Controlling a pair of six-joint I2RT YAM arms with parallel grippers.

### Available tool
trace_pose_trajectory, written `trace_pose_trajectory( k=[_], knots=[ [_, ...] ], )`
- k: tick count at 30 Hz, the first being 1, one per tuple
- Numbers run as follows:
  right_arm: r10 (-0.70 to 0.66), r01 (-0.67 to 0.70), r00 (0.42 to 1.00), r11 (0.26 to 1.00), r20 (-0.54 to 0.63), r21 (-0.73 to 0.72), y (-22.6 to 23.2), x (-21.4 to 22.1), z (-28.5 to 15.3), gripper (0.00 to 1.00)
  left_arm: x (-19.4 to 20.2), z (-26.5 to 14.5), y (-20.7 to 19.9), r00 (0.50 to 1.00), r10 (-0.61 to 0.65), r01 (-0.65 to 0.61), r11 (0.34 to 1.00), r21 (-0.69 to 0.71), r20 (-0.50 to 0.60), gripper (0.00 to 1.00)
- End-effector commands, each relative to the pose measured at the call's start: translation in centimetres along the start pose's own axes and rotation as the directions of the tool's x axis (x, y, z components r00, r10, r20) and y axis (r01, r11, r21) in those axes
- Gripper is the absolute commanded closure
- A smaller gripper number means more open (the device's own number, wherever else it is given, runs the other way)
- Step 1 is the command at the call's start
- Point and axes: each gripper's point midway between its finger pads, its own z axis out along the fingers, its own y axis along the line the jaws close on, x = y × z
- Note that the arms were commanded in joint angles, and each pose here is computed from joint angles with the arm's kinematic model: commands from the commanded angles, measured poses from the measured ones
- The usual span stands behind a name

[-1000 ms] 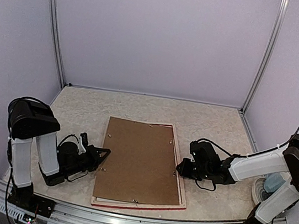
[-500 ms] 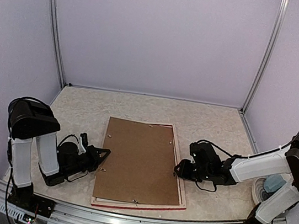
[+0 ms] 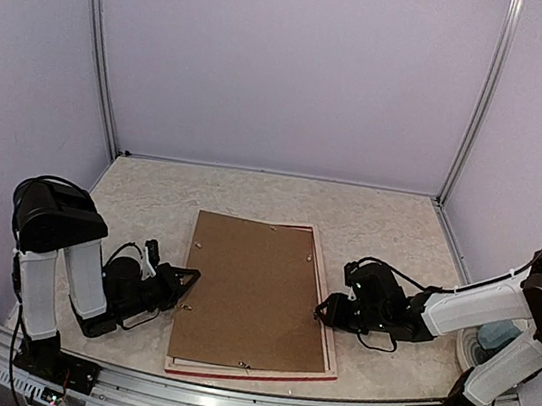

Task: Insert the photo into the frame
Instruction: Move the frame body to the center of the board, then place the backboard on the frame body.

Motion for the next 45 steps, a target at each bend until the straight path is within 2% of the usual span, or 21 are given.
trace_pose_trajectory(
  k=[1,9,24,36,39,45],
  knots=[
    [0.002,-0.006,0.999,0.997,-0.049,-0.080,1.1,1.4,0.3,0.63,-2.5,-1.4,-6.0,0.979,0.136,-0.167,0.962,0.218,0.150,1.00],
    [0.005,-0.009,0.999,0.996,-0.049,-0.093,1.4,1.5,0.2,0.63,-3.0,-1.8,-7.9,0.971,0.163,-0.207,0.941,0.268,0.175,1.00],
    [-0.003,-0.004,0.998,0.993,-0.056,-0.118,2.1,1.4,0.2,0.64,-2.1,-0.7,-4.3,0.974,0.170,-0.194,0.967,0.163,0.151,1.00],
    [-0.015,0.006,0.997,0.993,-0.074,-0.115,2.1,1.6,0.5,0.63,-1.3,-0.6,-4.1,0.980,0.165,-0.183,0.968,0.172,0.110,1.00],
    [-0.018,0.007,0.996,0.992,-0.082,-0.127,2.4,1.7,0.7,0.62,-1.3,-0.8,-4.2,0.981,0.160,-0.177,0.968,0.177,0.105,0.95],
    [-0.021,0.010,0.996,0.990,-0.083,-0.139,2.8,1.7,0.9,0.61,-1.4,-1.2,-4.1,0.982,0.156,-0.172,0.970,0.170,0.104,0.80]
  ],
)
